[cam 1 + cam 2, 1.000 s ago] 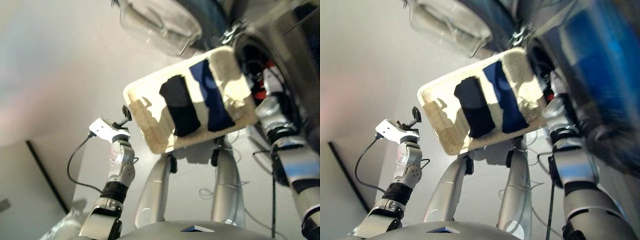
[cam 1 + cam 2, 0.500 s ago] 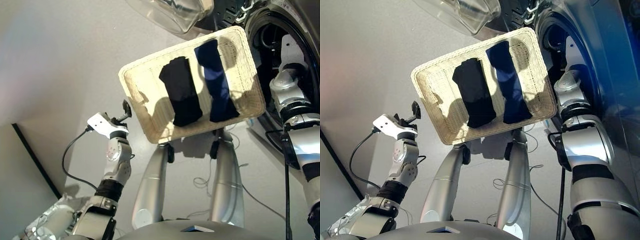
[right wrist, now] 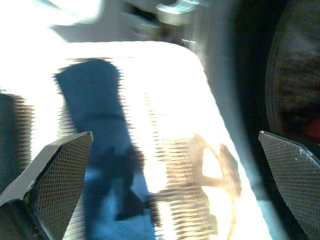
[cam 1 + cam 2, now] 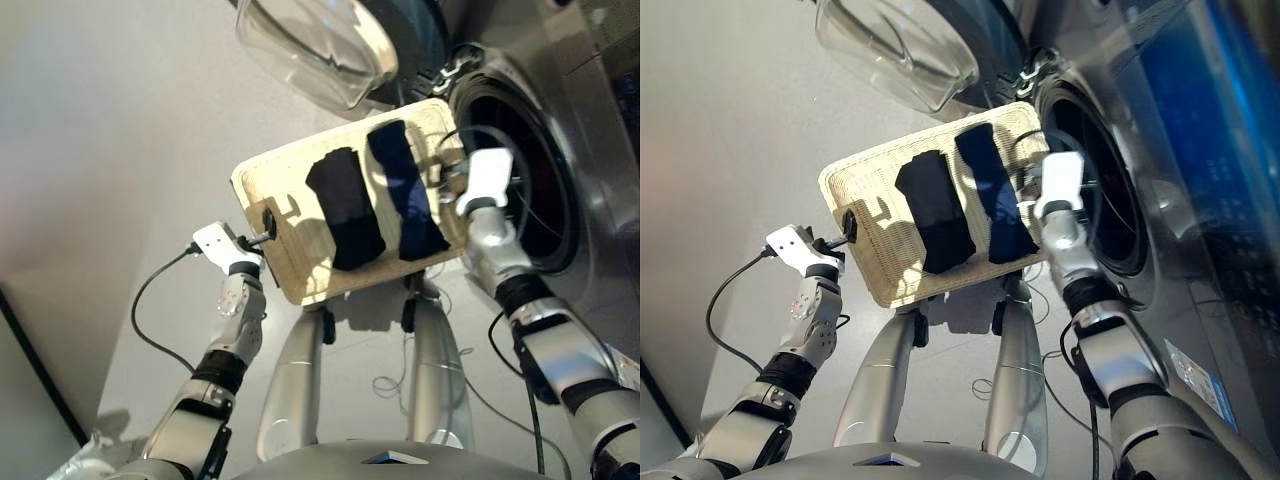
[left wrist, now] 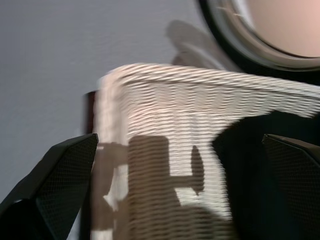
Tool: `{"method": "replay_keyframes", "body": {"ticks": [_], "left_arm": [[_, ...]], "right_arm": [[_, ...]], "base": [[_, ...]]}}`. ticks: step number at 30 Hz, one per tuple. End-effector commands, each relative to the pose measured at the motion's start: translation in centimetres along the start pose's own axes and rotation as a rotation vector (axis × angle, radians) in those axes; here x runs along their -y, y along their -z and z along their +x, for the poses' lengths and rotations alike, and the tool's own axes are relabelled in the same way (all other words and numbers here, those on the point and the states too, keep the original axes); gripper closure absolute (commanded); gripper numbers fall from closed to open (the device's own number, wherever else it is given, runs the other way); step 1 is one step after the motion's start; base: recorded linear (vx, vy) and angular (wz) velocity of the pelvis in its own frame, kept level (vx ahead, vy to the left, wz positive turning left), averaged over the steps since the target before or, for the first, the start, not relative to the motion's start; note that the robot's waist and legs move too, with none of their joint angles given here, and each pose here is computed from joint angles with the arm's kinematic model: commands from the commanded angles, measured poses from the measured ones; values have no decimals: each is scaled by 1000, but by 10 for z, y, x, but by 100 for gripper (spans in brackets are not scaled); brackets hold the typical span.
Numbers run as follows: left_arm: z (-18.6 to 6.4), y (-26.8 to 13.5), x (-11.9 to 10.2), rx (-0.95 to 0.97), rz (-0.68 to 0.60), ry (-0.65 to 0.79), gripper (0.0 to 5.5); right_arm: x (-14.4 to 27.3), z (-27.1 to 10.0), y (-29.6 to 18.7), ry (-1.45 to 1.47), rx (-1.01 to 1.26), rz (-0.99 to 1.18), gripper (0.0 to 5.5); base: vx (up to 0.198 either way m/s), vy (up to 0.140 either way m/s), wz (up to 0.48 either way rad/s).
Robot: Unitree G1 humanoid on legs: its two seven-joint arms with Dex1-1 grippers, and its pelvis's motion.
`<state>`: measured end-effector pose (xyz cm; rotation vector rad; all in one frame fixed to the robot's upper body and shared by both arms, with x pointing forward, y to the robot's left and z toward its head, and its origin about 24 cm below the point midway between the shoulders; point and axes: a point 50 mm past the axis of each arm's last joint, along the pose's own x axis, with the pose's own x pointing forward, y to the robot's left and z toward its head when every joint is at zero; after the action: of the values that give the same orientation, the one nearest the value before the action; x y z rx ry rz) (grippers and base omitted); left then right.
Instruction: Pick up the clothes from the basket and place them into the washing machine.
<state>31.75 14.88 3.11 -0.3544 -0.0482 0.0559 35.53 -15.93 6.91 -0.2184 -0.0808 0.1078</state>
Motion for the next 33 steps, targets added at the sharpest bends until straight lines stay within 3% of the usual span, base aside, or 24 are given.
{"method": "replay_keyframes", "body": {"ticks": [1, 9, 15, 32, 33], "left_arm": [[15, -10, 13, 35, 90, 53, 0], [42, -22, 38, 32, 175, 38, 0], [58, -45, 45, 85, 142, -5, 0], [75, -80, 32, 166, 168, -103, 0], [75, -83, 32, 178, 166, -108, 58]], "right_arm": [[-25, 1, -29, -146, 164, -61, 0], [-73, -22, -29, -347, 225, -132, 0], [-85, -22, -42, -374, 287, -138, 0], [-86, -12, -77, -330, 450, -239, 0], [-84, -12, -77, -327, 450, -244, 0]], "base": [[0, 0, 0], [5, 0, -82], [10, -10, -102], [5, -4, -33], [0, 0, 0]]}}
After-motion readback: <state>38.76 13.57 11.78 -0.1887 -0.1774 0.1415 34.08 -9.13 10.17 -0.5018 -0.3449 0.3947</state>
